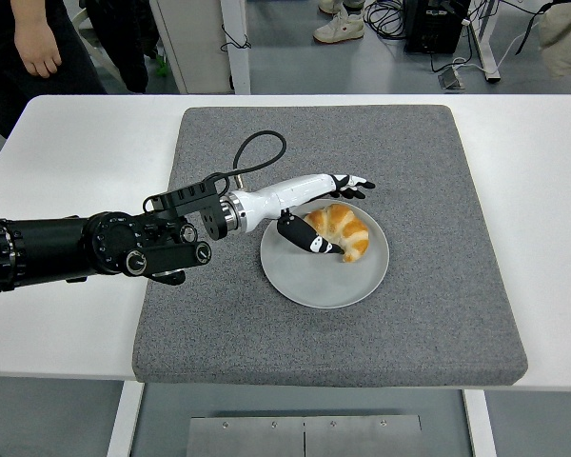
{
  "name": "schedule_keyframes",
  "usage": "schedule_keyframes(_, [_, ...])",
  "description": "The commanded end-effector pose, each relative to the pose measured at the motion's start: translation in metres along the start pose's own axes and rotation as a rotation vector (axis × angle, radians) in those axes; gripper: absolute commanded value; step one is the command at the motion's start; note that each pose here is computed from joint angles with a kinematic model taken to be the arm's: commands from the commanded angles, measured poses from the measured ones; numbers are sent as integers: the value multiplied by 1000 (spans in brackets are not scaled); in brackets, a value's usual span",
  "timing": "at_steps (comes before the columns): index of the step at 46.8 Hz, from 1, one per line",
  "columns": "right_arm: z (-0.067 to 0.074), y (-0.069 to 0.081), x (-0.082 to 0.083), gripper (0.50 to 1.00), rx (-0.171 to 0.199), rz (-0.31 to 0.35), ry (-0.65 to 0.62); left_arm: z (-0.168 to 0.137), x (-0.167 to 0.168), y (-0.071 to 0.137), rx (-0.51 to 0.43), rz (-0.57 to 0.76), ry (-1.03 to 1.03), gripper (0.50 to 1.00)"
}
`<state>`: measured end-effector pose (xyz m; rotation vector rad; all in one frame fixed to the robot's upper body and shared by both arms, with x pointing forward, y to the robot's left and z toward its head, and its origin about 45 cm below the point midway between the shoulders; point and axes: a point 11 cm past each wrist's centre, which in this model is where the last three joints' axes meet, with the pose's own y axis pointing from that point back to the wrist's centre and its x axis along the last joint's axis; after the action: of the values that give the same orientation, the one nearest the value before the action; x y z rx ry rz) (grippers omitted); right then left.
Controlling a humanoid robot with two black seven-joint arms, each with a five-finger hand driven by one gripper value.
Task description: Place the bread on the plate
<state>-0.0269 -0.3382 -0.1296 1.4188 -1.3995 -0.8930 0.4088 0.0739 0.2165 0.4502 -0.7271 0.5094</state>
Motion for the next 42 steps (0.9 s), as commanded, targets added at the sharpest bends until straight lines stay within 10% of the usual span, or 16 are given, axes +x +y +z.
schedule_keyframes(1, [0, 0, 0, 1000, 0, -1, -1, 2, 4, -1, -6, 12, 10, 886])
schedule_keyframes(26, [0, 0, 0, 1000, 0, 0, -1, 19, 72, -2, -95, 360, 339, 902])
schedule_keyframes(42, [-1, 0, 0, 1000, 2, 1, -3, -28, 114, 12, -24, 567, 784, 907])
